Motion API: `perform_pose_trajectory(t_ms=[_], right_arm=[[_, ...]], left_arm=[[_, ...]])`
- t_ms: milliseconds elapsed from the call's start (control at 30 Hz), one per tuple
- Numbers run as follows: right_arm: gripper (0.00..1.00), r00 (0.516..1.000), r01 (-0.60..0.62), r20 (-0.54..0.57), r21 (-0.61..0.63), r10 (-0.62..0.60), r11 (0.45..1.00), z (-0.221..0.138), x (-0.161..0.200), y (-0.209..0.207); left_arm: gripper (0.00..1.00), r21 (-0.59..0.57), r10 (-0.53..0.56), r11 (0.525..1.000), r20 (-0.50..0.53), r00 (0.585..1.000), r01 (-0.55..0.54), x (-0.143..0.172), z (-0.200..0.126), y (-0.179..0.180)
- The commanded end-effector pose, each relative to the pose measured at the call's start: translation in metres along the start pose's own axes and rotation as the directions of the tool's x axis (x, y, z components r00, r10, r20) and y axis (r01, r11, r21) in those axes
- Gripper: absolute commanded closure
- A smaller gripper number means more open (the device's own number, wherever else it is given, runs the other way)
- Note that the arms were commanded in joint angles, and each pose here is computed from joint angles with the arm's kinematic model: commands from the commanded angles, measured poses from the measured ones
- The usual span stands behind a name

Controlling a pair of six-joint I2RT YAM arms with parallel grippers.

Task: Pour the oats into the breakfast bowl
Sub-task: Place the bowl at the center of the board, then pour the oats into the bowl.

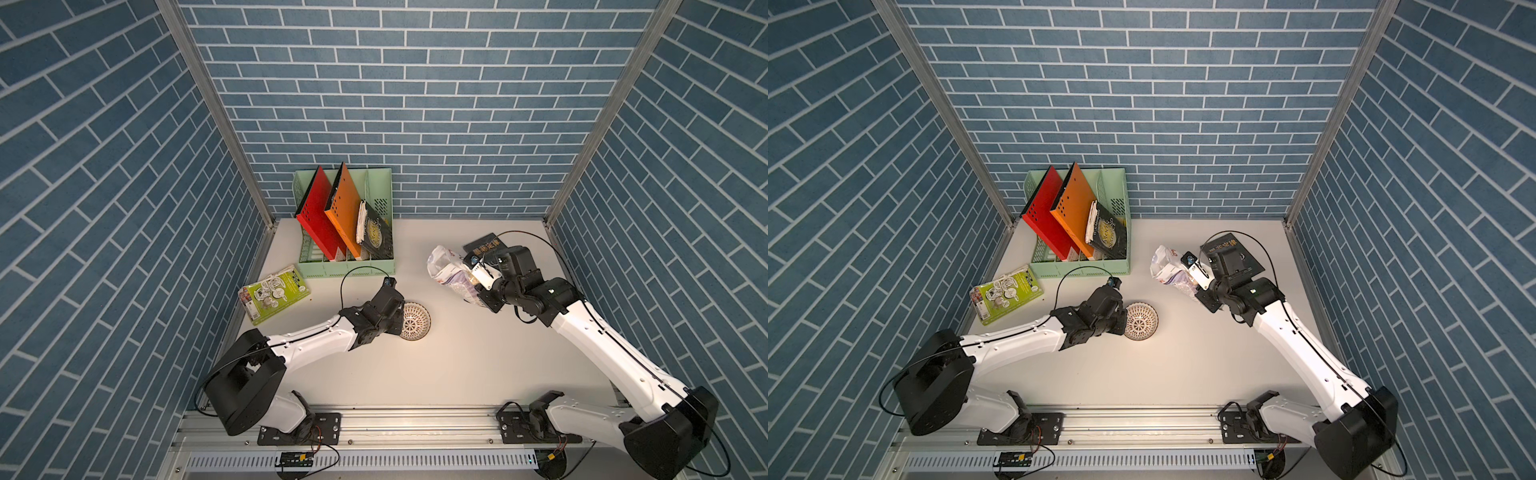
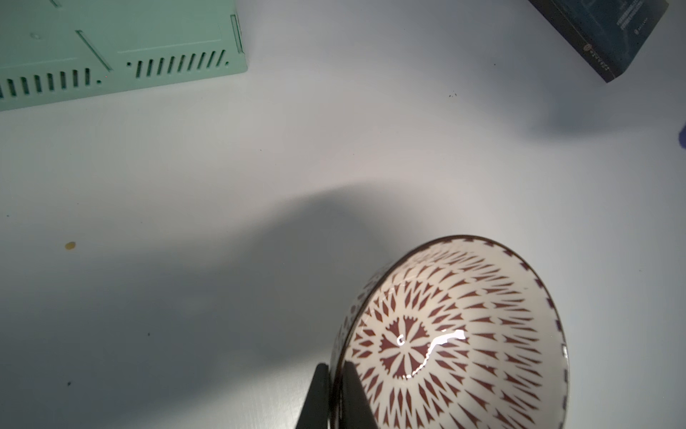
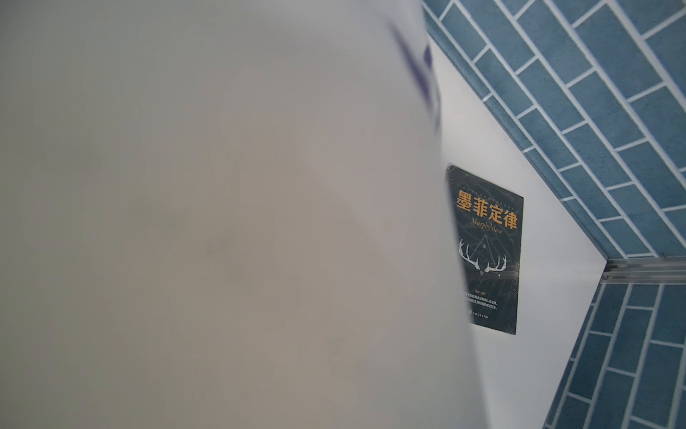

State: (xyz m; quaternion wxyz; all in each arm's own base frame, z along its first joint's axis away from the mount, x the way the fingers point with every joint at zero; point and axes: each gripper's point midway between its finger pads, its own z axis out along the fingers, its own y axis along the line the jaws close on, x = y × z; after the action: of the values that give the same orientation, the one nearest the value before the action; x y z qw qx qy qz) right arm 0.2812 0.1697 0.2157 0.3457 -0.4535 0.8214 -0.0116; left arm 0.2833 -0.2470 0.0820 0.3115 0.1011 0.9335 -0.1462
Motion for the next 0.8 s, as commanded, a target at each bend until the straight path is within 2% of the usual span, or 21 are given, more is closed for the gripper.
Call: perform_pose_trajectory(t_ms=[0, 167, 433, 533, 667, 767], right_arm=[[1.00, 0.994, 0.105, -0.017, 0.068, -0.104, 0.992, -0.014, -0.016, -0.009], [1.00, 0.980, 0.173, -0.104, 0.037, -0.169, 0.984, -0.005, -0.009, 0.005], [1.00, 0.948, 0.254, -0.204, 0.028, -0.243, 0.967, 0.004, -0.005, 0.016], [1.00, 0.940, 0.272, -0.221, 0.026, -0.260, 0.962, 0.007, -0.006, 0.018], [1.00, 0.923, 0.305, -0.256, 0.031, -0.288, 0.952, 0.012, -0.008, 0.020], [1.00, 0.906, 0.338, -0.283, 0.042, -0.314, 0.940, 0.014, -0.013, 0.022]], left_arm=[[1.00, 0.022, -0.039, 0.999, 0.084, 0.996, 0.038, -0.027, 0.004, -0.004], [1.00, 0.034, -0.045, 0.999, 0.086, 0.995, 0.042, -0.025, 0.009, -0.005], [0.75, 0.055, -0.054, 0.997, 0.104, 0.993, 0.048, -0.021, -0.005, -0.001], [0.69, 0.064, -0.068, 0.996, 0.115, 0.991, 0.061, -0.021, -0.012, 0.004], [0.65, 0.032, -0.081, 0.996, 0.146, 0.986, 0.078, -0.024, -0.026, 0.016], [0.53, -0.007, -0.096, 0.995, 0.194, 0.976, 0.099, -0.028, -0.042, 0.032]])
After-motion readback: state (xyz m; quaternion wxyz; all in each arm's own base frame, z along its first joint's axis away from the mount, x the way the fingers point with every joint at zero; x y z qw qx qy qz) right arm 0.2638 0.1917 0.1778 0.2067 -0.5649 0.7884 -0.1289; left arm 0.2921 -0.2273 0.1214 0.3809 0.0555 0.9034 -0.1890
